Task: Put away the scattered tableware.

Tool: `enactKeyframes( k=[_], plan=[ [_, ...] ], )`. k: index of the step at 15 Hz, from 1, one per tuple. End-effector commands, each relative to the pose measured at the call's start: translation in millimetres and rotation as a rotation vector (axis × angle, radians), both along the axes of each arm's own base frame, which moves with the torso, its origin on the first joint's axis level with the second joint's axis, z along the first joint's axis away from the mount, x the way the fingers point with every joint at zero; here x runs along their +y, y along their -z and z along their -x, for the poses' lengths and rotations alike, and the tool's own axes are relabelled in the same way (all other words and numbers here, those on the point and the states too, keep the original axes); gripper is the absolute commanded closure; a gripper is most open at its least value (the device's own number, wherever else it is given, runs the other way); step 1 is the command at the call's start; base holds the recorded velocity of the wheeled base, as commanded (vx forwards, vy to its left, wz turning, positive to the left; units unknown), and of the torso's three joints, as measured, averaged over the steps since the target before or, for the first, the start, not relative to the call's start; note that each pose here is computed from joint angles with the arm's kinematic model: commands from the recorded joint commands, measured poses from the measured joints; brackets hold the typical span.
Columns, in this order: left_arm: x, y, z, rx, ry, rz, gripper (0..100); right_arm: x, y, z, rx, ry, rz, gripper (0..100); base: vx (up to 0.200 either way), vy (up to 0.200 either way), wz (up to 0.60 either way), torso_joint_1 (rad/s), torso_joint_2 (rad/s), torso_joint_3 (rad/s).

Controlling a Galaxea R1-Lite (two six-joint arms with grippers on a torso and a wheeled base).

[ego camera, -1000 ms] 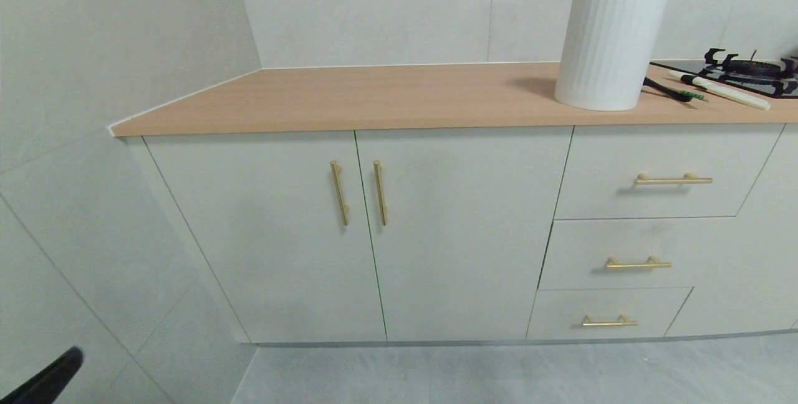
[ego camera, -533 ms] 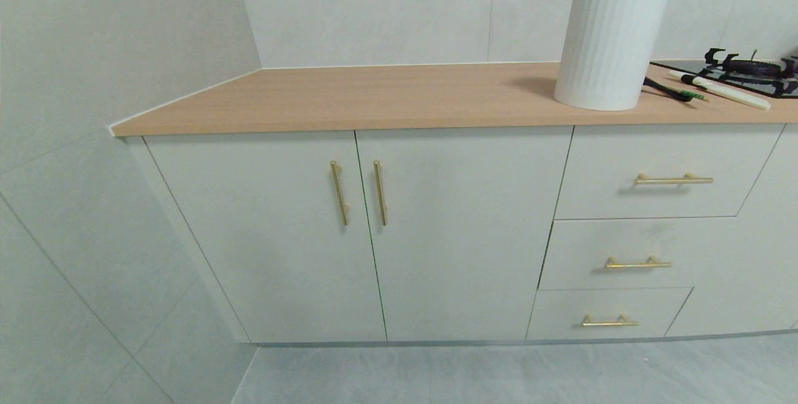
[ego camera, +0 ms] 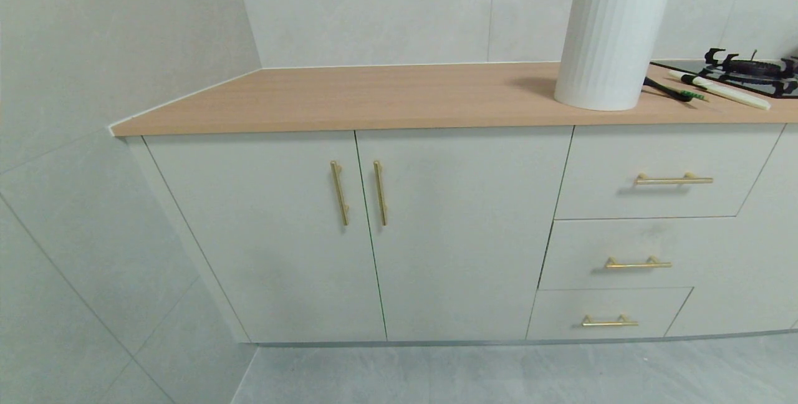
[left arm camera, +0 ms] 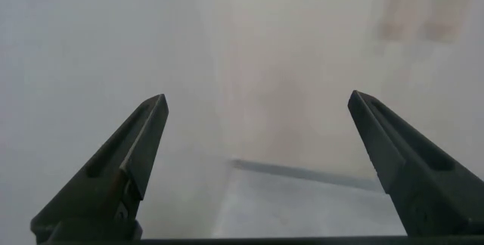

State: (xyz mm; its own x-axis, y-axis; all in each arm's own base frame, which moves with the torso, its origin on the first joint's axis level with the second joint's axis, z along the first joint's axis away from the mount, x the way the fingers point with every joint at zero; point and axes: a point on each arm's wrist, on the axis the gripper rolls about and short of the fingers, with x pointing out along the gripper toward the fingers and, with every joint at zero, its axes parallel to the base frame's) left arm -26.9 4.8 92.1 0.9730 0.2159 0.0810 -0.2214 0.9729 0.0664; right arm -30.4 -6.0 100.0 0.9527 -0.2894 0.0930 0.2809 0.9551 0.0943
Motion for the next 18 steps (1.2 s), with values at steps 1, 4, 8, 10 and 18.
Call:
enactKeyframes(
  k=[1, 4, 8, 10, 18],
  plan=[
    [-1.4, 11.5, -3.7, 0.031, 0.058, 0.001, 0, 1.7, 19.8, -7.3, 0.062, -0.081, 0.035, 0, 0.000, 0.000, 0.00, 0.000, 0.00, 0.000],
    [-3.3, 12.1, -4.0, 0.038, 0.141, -0.003, 0, 3.2, 20.2, -7.6, 0.073, -0.149, 0.074, 0, 0.000, 0.000, 0.00, 0.000, 0.00, 0.000],
    [-3.7, 12.2, -4.0, 0.038, 0.163, 0.000, 0, 4.9, 20.2, -7.7, 0.070, -0.226, 0.079, 0, 0.000, 0.000, 0.00, 0.000, 0.00, 0.000],
    [-4.8, 14.0, -4.1, 0.057, 0.210, -0.014, 0, 5.9, 25.5, -7.5, 0.129, -0.272, 0.081, 0, 0.000, 0.000, 0.00, 0.000, 0.00, 0.000],
    [-5.4, 16.4, -4.0, 0.076, 0.245, 0.056, 0, 6.4, 24.9, -7.9, 0.115, -0.291, 0.088, 0, 0.000, 0.000, 0.00, 0.000, 0.00, 0.000]
  ],
)
